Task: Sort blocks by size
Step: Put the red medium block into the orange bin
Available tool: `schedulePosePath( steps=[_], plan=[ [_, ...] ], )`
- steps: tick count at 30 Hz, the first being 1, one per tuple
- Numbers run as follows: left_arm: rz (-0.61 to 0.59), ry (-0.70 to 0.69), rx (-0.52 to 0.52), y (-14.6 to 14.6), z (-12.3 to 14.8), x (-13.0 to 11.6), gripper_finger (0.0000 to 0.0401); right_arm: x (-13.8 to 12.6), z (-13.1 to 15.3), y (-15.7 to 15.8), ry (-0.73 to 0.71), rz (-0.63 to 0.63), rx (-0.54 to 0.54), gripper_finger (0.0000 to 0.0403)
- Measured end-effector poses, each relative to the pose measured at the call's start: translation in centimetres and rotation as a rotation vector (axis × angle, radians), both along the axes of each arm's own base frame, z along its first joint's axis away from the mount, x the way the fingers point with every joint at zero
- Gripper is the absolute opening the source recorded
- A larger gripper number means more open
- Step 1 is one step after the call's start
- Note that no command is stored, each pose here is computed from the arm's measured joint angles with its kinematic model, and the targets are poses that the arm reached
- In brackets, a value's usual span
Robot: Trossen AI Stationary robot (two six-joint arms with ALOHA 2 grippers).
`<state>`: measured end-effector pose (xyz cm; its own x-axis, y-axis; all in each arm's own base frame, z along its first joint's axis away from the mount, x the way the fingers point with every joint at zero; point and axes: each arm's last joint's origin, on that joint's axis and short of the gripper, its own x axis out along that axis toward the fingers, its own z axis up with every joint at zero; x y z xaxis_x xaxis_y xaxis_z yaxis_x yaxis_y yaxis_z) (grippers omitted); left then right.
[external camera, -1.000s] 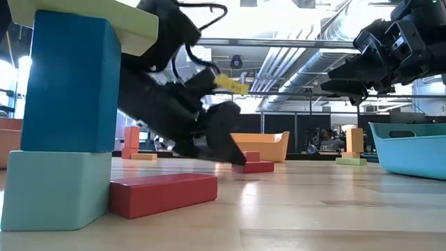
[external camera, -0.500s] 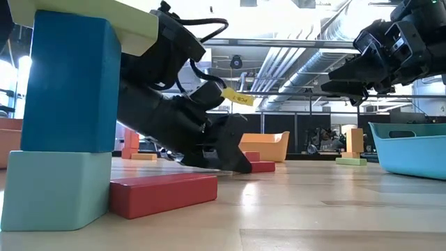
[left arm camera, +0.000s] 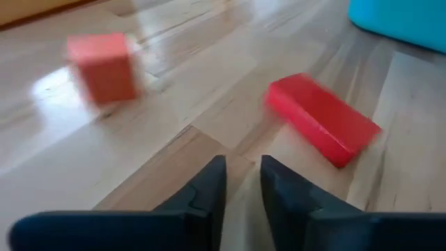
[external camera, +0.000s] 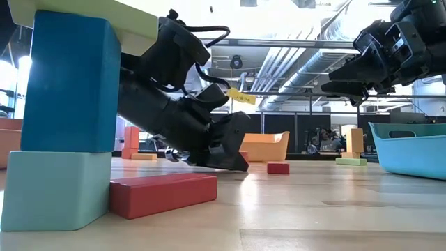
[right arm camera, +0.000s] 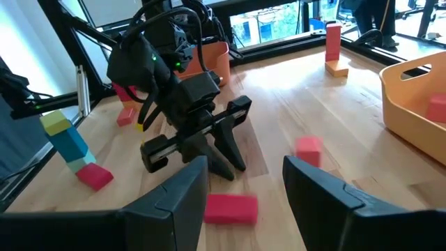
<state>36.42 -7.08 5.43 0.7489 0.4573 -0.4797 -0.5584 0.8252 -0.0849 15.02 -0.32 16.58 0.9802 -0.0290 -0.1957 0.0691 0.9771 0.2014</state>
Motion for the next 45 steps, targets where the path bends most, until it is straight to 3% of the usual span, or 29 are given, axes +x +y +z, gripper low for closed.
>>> schedulePosePath(
  steps=[5, 10, 14, 19, 23, 26, 31, 38, 45],
  plan=[
    [-0.013, -0.002, -0.002, -0.4, 0.0, -0.1, 0.0033, 0.0, -0.1, 0.0, 0.007, 0.000, 0.000, 0.0184],
    [-0.121, 0.024, 0.048, -1.2, 1.0, -0.1, 0.0029, 0.0, -0.2, 0.0, 0.018, 0.000, 0.000, 0.0184],
    [-0.304, -0.017, 0.078, -1.8, 2.1, 0.6, 0.0067, 0.0, -0.2, 0.0, 0.017, 0.000, 0.000, 0.0184],
    [-0.357, -0.048, 0.081, -1.2, 2.9, 2.6, 0.0161, 0.0, -0.1, 0.0, 0.014, -0.001, 0.001, 0.0184],
    [-0.359, -0.081, 0.088, -0.9, 3.7, 4.2, 0.0238, 0.0, -0.1, 0.0, 0.013, -0.006, 0.047, 0.0184],
    [-0.336, -0.071, 0.137, -1.1, 4.6, 5.3, 0.0267, 0.0, -0.2, 0.2, 0.018, 0.013, 0.081, 0.0184],
    [-0.201, -0.011, 0.221, -1.6, 5.7, 6.2, 0.0269, -0.1, -0.3, 1.2, 0.028, 0.060, 0.104, 0.0184],
    [-0.115, -0.003, 0.132, -0.5, 3.9, 6.4, 0.0268, -0.2, -0.3, 2.3, 0.029, 0.079, 0.087, 0.0184],
    [-0.124, 0.006, 0.036, 0.2, 2.3, 6.5, 0.0268, -0.2, -0.3, 2.6, 0.029, 0.098, 0.081, 0.0184]
  ],
)
